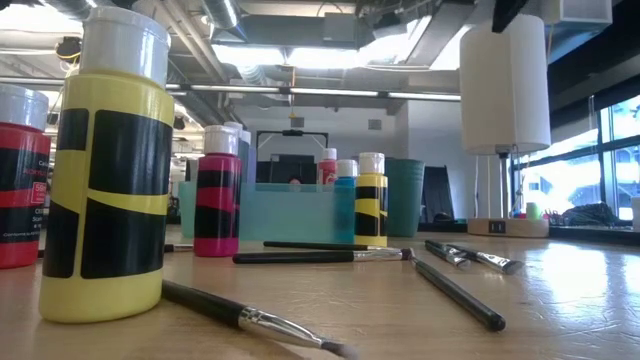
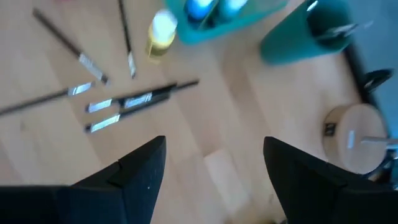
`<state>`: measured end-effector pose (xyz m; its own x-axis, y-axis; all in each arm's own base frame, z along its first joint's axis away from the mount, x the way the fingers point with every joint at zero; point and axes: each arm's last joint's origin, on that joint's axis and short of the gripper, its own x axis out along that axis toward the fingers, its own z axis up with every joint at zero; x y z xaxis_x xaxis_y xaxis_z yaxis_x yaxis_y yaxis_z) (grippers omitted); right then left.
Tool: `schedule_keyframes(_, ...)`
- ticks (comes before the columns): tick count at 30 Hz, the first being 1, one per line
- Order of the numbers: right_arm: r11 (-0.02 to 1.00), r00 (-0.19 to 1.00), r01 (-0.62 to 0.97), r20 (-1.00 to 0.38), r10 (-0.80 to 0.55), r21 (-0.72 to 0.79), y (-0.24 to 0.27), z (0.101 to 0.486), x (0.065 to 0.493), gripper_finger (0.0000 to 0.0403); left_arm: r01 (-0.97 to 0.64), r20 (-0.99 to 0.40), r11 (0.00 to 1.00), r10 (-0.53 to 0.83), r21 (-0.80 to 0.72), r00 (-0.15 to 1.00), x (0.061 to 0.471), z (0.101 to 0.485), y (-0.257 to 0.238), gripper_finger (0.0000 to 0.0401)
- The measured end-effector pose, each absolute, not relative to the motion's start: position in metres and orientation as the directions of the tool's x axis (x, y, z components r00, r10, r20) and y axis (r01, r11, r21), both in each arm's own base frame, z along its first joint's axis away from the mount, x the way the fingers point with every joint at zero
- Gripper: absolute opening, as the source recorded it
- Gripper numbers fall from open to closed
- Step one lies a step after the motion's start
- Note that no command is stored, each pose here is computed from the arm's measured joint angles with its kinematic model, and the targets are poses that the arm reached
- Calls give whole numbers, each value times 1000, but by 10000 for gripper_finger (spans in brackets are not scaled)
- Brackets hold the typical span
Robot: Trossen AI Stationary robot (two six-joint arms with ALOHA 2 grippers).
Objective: Pick & Place Paint Supplies
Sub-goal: Put the black paint brush into the dark green cup
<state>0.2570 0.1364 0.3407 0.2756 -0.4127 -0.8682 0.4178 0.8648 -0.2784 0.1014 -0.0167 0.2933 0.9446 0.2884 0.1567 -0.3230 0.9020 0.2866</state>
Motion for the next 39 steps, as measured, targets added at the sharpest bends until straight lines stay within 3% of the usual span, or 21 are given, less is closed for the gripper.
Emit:
schedule_keyframes(8, 885, 541, 365, -708, -454, -289, 154, 377, 208, 273, -322, 152, 901, 289, 290, 945, 102, 293, -17, 157)
schedule_keyframes(16, 927, 752, 370, -568, -335, -57, 117, 421, 128, 273, -363, 96, 889, 351, 278, 932, 102, 287, -15, 157)
schedule_keyframes(21, 874, 753, 475, -561, -345, 100, 102, 394, 108, 273, -353, 57, 898, 351, 261, 935, 102, 282, -15, 157)
schedule_keyframes(29, 712, 735, 657, -419, -532, 249, 101, 331, 112, 273, -343, 19, 911, 349, 230, 937, 102, 278, -15, 157)
schedule_keyframes(39, 734, 746, 643, -398, -534, 219, 108, 321, 121, 273, -343, 22, 911, 348, 228, 937, 102, 278, -15, 157)
